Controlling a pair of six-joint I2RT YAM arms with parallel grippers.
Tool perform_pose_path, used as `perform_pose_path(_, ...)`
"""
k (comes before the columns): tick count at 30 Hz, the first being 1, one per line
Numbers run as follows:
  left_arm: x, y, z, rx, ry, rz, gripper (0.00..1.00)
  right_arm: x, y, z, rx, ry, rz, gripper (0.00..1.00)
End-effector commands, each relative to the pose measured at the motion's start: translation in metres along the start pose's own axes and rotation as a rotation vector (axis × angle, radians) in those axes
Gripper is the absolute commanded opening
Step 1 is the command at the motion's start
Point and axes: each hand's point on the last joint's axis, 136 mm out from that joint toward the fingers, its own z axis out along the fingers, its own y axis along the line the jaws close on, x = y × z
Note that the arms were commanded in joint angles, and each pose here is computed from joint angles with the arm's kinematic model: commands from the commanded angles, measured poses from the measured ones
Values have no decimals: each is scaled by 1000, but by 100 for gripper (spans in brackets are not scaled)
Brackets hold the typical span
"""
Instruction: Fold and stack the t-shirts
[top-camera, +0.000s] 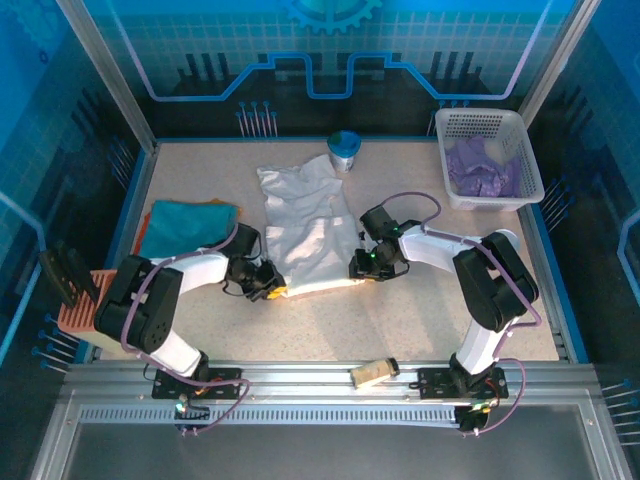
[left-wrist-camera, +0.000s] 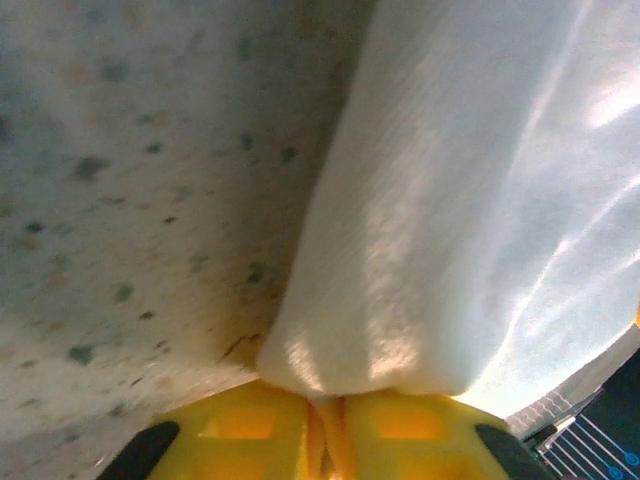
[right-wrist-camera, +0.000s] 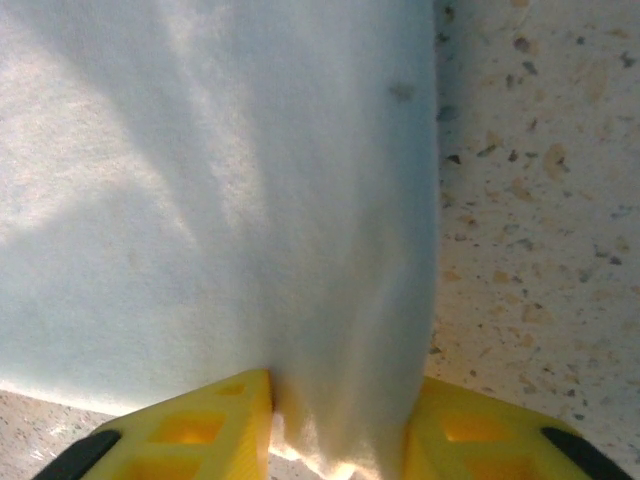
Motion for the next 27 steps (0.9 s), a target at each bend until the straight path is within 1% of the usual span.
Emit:
perform_pose_path(1, -28, -28, 5, 71, -109, 136, 7, 5, 2, 3, 2, 19, -3, 26)
perform_pose_path(6, -21, -22, 1, 46, -94, 148, 0, 7, 1, -3, -34, 17, 20, 10)
perform_pose_path(9, -13, -18, -4, 36, -81, 155, 0, 10, 3, -11, -72, 25, 35, 1)
perform_pose_path(10, -8, -16, -6, 31, -76, 156, 0, 13, 2, -14, -73, 29, 34, 0)
perform_pose_path(14, 11, -9, -11, 9, -55, 166, 0, 26, 0, -27, -70, 41, 21, 0)
perform_pose_path(18, 39, -3, -14, -15, -20, 172, 0, 44, -2, -41, -91, 40, 23, 0)
perform_pose_path(24, 81, 9, -28, -31, -25, 170, 0, 88, -12, -54, -92, 58, 39, 0)
perform_pose_path(27, 96, 17, -36, -24, -36, 154, 0, 109, -18, -62, -77, 70, 43, 0)
